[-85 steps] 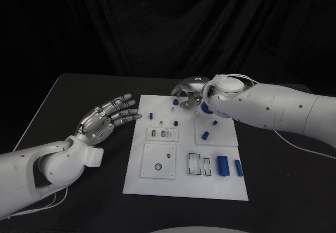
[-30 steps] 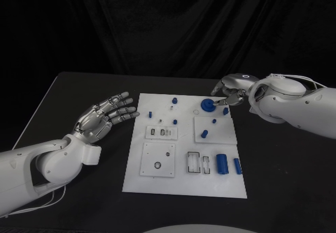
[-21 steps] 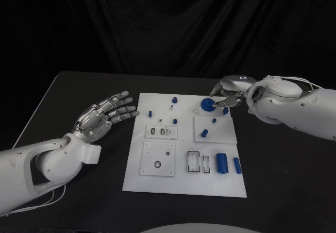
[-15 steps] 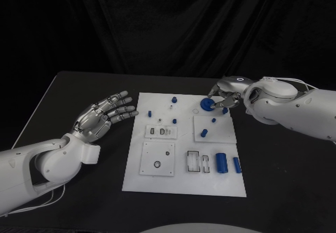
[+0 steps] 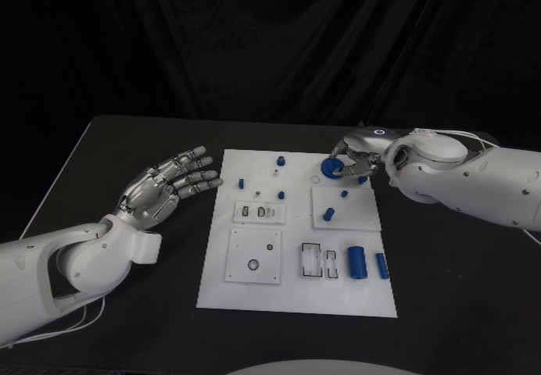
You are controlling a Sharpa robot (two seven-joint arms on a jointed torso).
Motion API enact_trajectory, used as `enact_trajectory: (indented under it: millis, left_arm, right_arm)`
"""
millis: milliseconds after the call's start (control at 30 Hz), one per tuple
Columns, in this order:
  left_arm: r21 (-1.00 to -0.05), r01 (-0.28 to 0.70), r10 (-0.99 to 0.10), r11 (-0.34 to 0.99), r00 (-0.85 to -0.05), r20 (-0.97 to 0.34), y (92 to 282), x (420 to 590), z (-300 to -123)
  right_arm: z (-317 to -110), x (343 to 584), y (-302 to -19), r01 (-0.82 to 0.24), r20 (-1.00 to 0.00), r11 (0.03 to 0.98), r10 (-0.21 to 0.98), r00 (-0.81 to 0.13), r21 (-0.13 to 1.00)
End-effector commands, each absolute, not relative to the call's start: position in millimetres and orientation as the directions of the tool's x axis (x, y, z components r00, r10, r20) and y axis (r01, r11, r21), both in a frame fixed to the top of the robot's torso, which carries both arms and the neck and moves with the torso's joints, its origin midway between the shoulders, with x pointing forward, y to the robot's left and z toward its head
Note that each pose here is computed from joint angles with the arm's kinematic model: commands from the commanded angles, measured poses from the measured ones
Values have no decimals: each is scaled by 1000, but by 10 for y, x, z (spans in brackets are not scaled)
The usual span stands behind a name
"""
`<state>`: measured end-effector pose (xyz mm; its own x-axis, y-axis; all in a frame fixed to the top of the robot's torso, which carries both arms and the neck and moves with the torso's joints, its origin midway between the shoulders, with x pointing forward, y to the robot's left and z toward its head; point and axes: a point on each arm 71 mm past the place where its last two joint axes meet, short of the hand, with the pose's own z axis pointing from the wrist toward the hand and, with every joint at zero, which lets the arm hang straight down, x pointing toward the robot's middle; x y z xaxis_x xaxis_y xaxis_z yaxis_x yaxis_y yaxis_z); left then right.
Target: Assemble the parts on the task board
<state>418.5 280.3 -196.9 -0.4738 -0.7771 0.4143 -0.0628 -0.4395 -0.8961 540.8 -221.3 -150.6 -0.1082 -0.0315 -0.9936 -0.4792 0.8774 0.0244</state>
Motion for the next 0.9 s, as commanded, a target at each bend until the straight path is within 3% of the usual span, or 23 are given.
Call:
enact_trajectory:
  millis: [33, 600, 900]
  left_arm:
    - [-864, 35, -765, -502, -485, 424, 2830, 4184, -1885]
    - [-865, 29, -765, -501, -482, 428, 2837, 4195, -1895]
    - [-866, 28, -767, -500, -478, 428, 2843, 4200, -1900]
  right_arm:
    - [-1590, 5414, -2229, -464, -992, 886, -57, -116, 4]
    - [-1617, 5328, -2175, -513, -996, 858, -45, -78, 1]
    - [-1317, 5239, -1874, -599, -1000, 801, 23, 7, 14]
